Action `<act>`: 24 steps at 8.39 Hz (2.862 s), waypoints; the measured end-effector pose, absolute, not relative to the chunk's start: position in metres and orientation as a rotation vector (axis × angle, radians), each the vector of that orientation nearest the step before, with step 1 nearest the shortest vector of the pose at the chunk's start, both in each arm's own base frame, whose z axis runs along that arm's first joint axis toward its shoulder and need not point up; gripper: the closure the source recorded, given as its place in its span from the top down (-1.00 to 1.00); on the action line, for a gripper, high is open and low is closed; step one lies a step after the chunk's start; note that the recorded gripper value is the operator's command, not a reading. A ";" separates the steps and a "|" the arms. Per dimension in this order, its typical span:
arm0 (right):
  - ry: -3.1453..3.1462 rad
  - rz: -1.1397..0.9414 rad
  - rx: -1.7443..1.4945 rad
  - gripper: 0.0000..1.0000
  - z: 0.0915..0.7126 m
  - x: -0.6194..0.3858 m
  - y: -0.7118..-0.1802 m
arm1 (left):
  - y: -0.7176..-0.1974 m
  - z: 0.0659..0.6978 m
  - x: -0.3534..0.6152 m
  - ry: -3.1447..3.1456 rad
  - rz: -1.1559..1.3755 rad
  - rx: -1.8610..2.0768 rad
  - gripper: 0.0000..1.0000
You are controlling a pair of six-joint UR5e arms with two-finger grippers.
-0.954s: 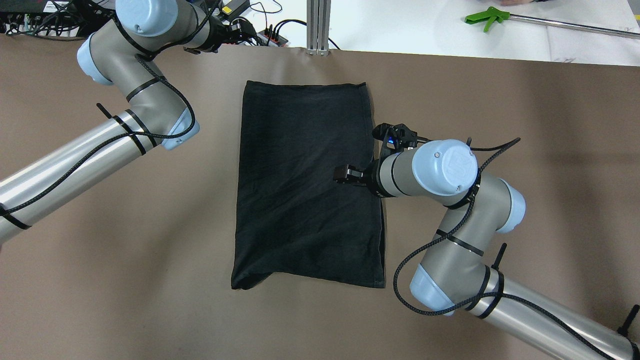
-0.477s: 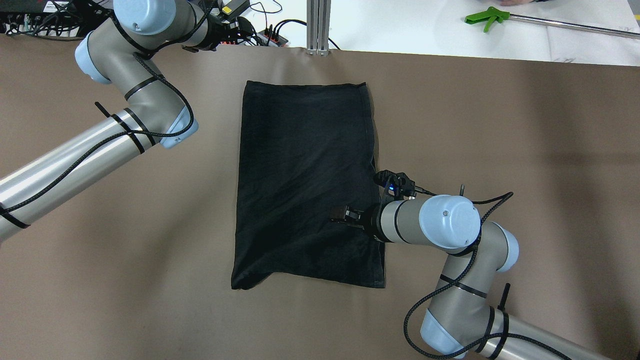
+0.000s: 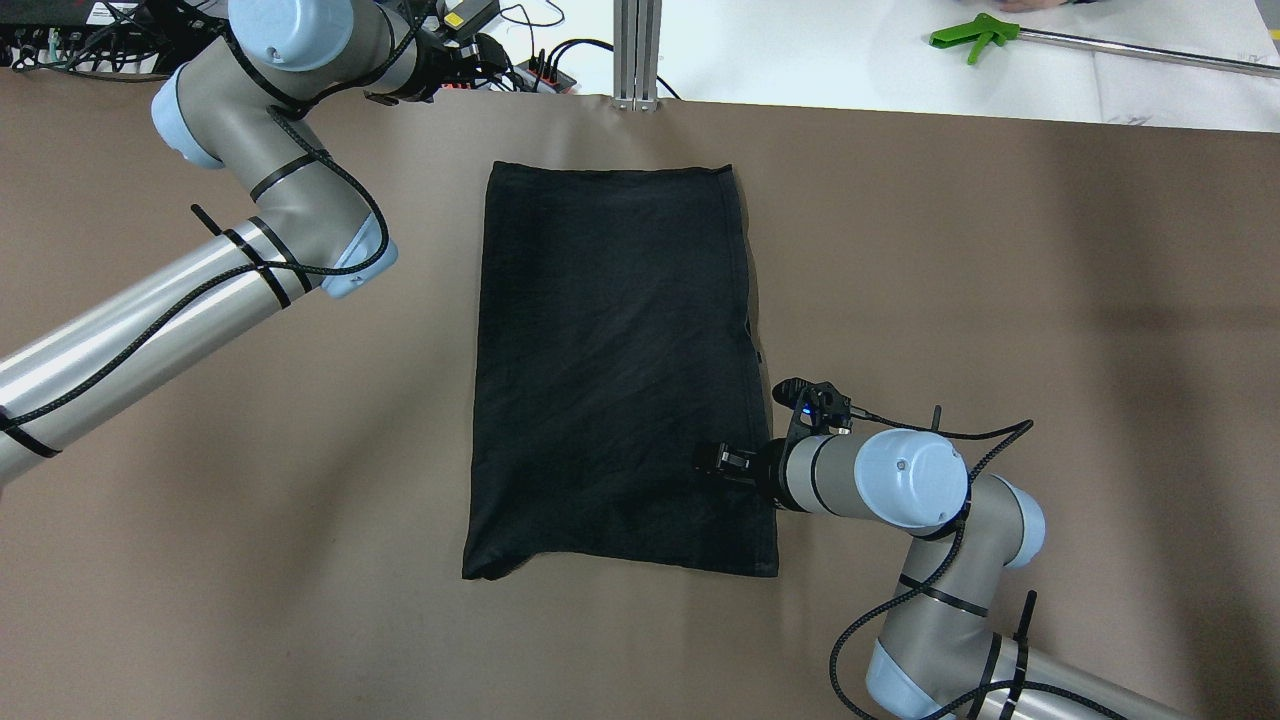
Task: Fold clothes
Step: 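Move the right gripper down along the side edge to the near corner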
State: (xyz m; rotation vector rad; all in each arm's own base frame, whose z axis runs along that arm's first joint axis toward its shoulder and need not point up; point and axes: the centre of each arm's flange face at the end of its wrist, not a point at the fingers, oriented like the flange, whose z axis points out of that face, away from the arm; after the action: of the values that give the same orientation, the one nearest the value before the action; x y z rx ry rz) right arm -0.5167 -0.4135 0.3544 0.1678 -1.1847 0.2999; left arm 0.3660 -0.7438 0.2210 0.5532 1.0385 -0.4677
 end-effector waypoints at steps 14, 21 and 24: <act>-1.134 0.323 0.165 0.79 0.330 -0.531 -0.379 | -0.742 0.223 0.370 1.037 -0.465 0.551 0.90; -1.169 0.464 0.096 -1.00 0.295 -0.565 -0.397 | -0.737 0.223 0.379 1.040 -0.455 0.547 0.90; -1.203 0.458 0.096 -1.00 0.281 -0.554 -0.392 | -0.734 0.224 0.377 1.050 -0.448 0.540 0.90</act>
State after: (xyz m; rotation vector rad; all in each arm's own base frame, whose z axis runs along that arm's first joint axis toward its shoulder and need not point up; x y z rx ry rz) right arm -0.5543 -0.3923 0.2815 0.0965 -1.2034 0.4578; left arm 0.3771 -0.7339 0.2238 0.5402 1.0503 -0.4475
